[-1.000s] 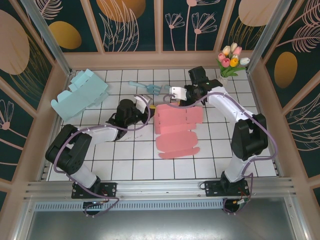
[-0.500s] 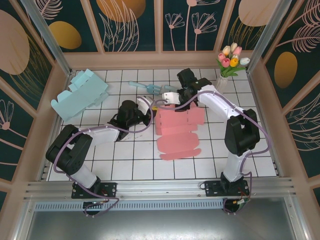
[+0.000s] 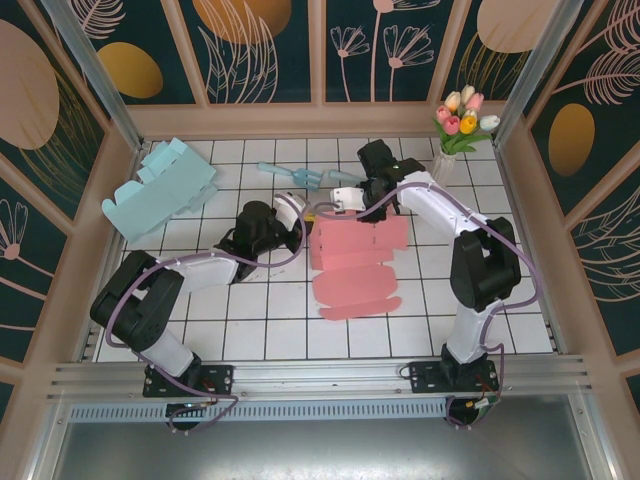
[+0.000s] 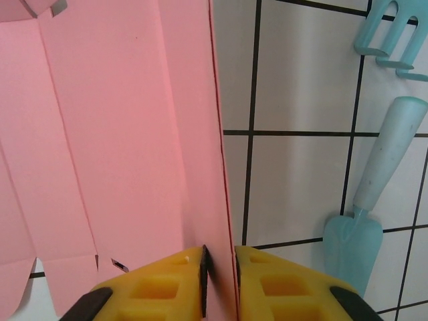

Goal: Fold the paper box

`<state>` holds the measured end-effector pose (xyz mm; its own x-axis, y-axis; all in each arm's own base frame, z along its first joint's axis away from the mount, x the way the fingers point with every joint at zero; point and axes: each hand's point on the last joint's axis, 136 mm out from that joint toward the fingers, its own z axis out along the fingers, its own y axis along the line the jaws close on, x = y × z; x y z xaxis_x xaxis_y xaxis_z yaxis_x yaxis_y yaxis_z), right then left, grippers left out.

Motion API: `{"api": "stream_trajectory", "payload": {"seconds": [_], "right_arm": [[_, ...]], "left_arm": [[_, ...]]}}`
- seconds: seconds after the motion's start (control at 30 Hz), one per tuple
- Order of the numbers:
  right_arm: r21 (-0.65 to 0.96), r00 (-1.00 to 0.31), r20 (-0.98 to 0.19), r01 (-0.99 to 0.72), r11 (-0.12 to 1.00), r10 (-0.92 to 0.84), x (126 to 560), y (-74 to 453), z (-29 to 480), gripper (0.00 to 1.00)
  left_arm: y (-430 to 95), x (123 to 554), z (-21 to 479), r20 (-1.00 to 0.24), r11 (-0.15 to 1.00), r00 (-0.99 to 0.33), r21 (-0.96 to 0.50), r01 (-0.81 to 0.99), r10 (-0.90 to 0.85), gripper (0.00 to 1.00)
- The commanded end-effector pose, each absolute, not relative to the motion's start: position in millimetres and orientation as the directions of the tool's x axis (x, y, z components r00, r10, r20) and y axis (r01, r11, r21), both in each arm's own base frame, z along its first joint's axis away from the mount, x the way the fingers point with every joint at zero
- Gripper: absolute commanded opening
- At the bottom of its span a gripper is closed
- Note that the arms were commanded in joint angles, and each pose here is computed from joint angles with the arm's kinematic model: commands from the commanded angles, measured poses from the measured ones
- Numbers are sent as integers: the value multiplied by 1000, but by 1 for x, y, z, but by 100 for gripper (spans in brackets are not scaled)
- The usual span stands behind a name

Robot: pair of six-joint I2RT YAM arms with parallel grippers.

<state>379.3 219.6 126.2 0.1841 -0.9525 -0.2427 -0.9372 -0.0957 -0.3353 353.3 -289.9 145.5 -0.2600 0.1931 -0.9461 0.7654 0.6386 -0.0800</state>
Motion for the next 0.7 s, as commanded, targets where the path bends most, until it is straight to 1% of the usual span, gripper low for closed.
{"api": "stream_trajectory", "payload": {"seconds": [0.0,0.4,0.53,0.57,0.63,0.67], "right_arm": [[-334,175,-222,-938,-93,-959,374,208,129,19],[-320,168,-214,-943,-94,-962,375,209,123,19],[-322,173,-212,-942,-99,-962,373,208,121,2],[-322,173,-211,-941,-99,-962,372,208,120,0],[-328,171,-208,-940,-96,-963,372,208,118,0],[-340,165,-202,-936,-89,-965,374,206,118,0]], "left_arm": [[-291,347,164,-966,621,-192,-45,783,171,0],[-293,338,167,-975,588,-152,-27,809,164,0],[-291,337,173,-979,594,-139,-24,804,149,0],[-289,338,175,-981,605,-139,-28,796,138,0],[-284,343,179,-981,644,-156,-49,764,111,0],[-280,348,179,-980,672,-172,-64,738,97,13]]}}
